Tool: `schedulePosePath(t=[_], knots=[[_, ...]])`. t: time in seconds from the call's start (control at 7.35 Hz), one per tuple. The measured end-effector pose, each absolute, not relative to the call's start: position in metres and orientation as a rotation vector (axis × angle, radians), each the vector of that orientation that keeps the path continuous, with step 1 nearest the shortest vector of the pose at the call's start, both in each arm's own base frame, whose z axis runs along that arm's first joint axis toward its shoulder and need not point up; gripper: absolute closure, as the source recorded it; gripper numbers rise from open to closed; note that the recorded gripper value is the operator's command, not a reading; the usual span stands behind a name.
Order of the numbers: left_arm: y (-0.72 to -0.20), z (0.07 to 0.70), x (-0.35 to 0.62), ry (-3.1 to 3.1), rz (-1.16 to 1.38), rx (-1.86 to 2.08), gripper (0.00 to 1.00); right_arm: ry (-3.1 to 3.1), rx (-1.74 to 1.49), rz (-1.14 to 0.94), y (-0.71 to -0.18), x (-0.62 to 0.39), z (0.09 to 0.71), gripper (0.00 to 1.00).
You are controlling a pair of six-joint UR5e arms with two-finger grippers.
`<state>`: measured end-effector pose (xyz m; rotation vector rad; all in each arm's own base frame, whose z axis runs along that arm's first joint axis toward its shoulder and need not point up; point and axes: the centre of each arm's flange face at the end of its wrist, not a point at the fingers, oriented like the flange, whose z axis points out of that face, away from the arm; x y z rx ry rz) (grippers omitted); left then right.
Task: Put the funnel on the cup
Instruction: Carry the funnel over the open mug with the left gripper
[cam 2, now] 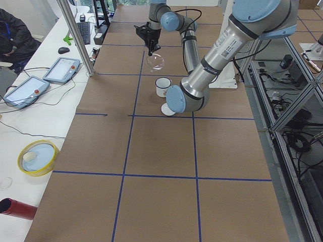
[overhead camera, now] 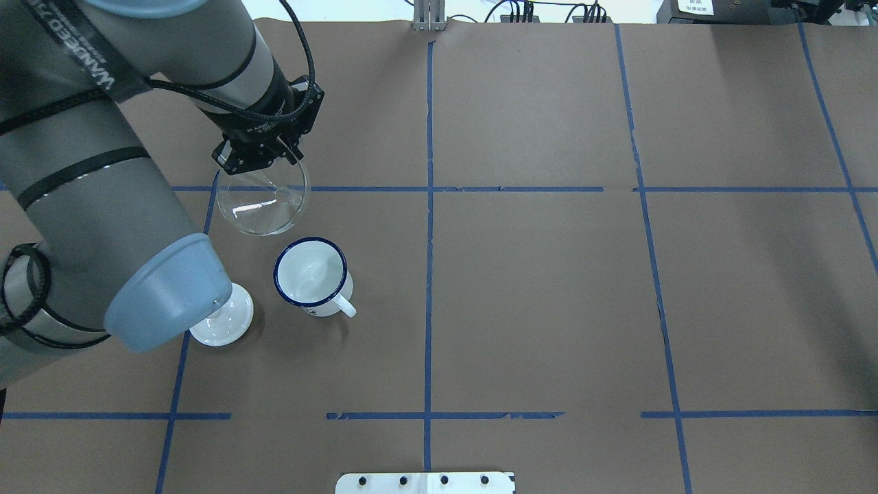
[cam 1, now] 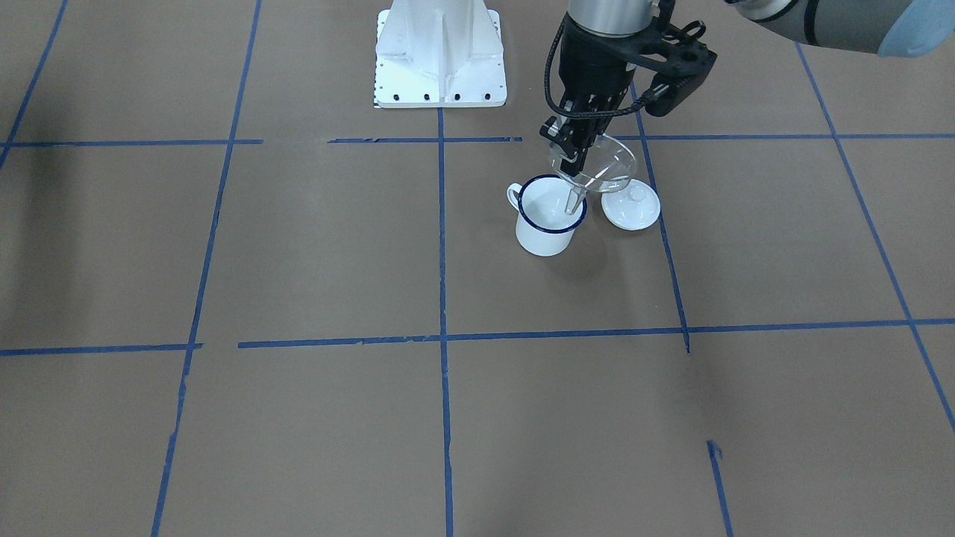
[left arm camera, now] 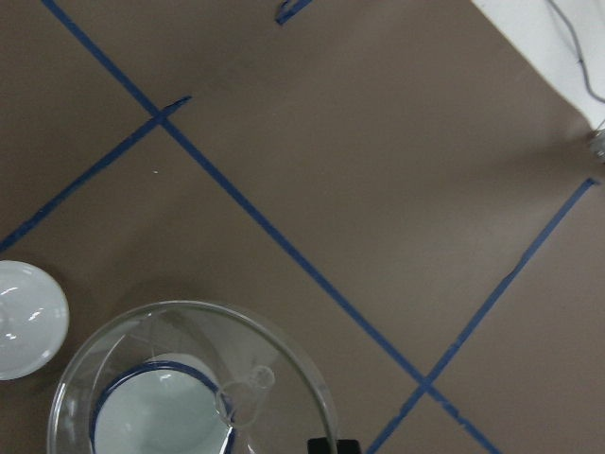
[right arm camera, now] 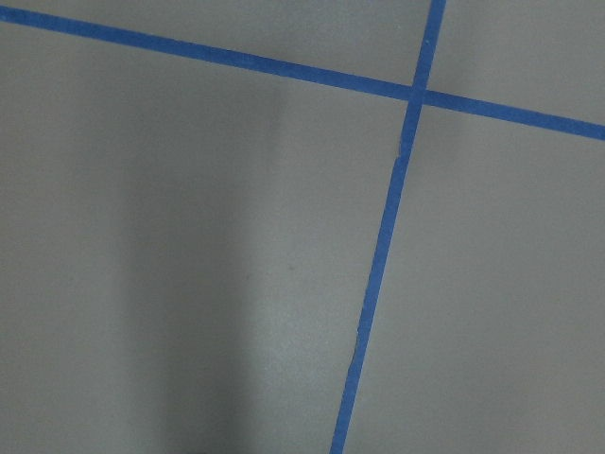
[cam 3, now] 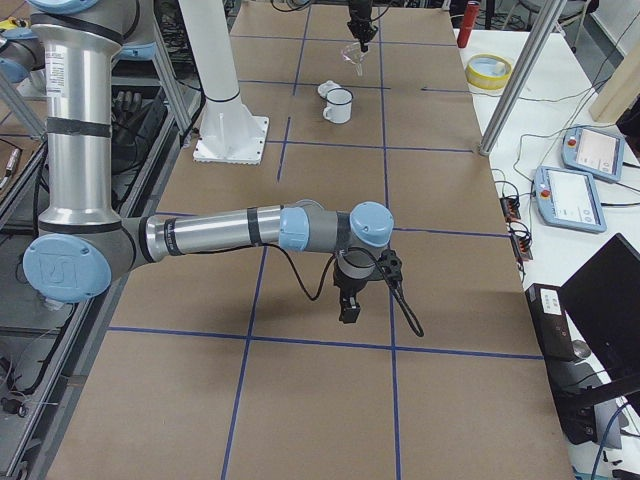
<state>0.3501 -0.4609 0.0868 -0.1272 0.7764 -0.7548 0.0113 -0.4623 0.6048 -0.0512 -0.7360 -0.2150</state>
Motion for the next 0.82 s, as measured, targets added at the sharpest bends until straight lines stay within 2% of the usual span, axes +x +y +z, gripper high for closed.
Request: schedulePosePath(t=[0.41, 0.82], knots=[[-0.465, 0.106, 0.402, 0.624, -0.625, -0.177, 1.0, -0.736, -0.052, -0.214, -0.462, 0.011, 0.605, 0.0], [-0.448, 0.135, 0.459, 0.614, -0.543, -0.197, 1.0, -0.736, -0.052, -0.215, -0.462, 0.011, 0.605, 0.0]])
